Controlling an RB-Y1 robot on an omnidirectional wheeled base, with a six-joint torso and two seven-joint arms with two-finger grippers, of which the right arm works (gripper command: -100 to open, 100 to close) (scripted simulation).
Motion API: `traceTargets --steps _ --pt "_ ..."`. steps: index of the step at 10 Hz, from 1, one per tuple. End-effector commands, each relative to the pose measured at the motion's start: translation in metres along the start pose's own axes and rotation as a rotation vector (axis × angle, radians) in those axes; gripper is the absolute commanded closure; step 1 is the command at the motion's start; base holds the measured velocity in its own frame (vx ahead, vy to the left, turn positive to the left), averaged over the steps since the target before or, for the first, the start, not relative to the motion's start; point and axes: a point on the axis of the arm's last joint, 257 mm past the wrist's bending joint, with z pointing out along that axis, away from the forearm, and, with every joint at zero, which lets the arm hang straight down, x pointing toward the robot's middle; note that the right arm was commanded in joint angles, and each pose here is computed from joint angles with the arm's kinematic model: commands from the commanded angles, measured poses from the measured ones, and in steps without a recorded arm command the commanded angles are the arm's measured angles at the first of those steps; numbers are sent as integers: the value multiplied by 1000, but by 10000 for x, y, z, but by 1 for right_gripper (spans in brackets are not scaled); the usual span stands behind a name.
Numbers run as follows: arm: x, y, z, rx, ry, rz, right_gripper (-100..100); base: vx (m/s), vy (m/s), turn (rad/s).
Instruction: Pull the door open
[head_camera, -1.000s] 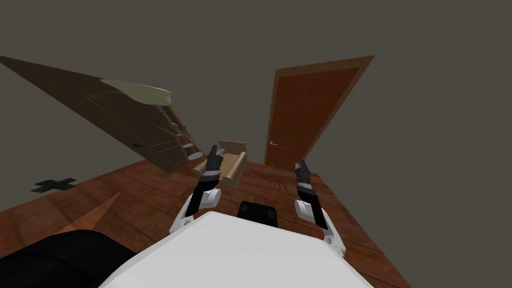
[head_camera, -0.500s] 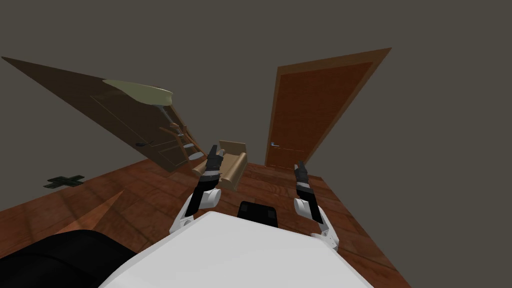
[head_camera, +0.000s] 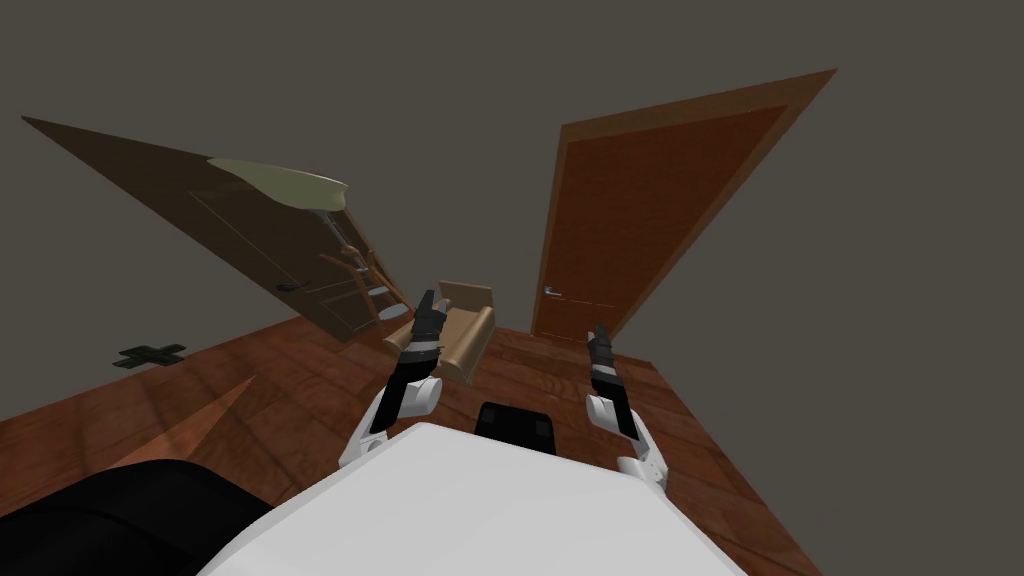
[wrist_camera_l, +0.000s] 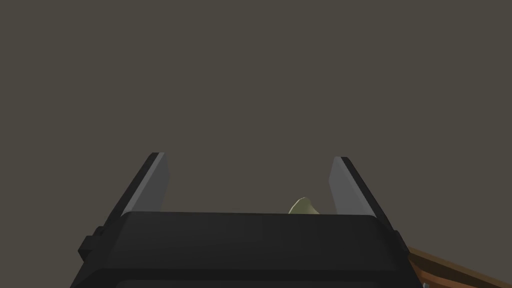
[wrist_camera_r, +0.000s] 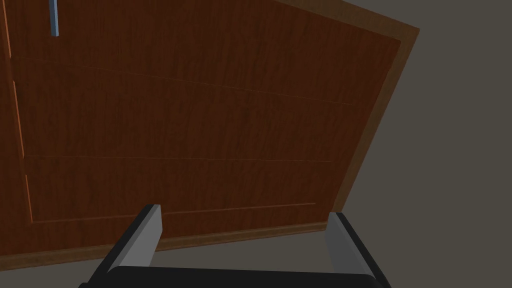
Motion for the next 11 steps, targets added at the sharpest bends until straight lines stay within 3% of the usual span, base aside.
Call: traceTargets --steps 1,11 --pt "2 -82 -2 11 -2 -1 -100 63 -11 14" --pt "-81 -730 -6 99 -40 6 -100 82 -21 50"
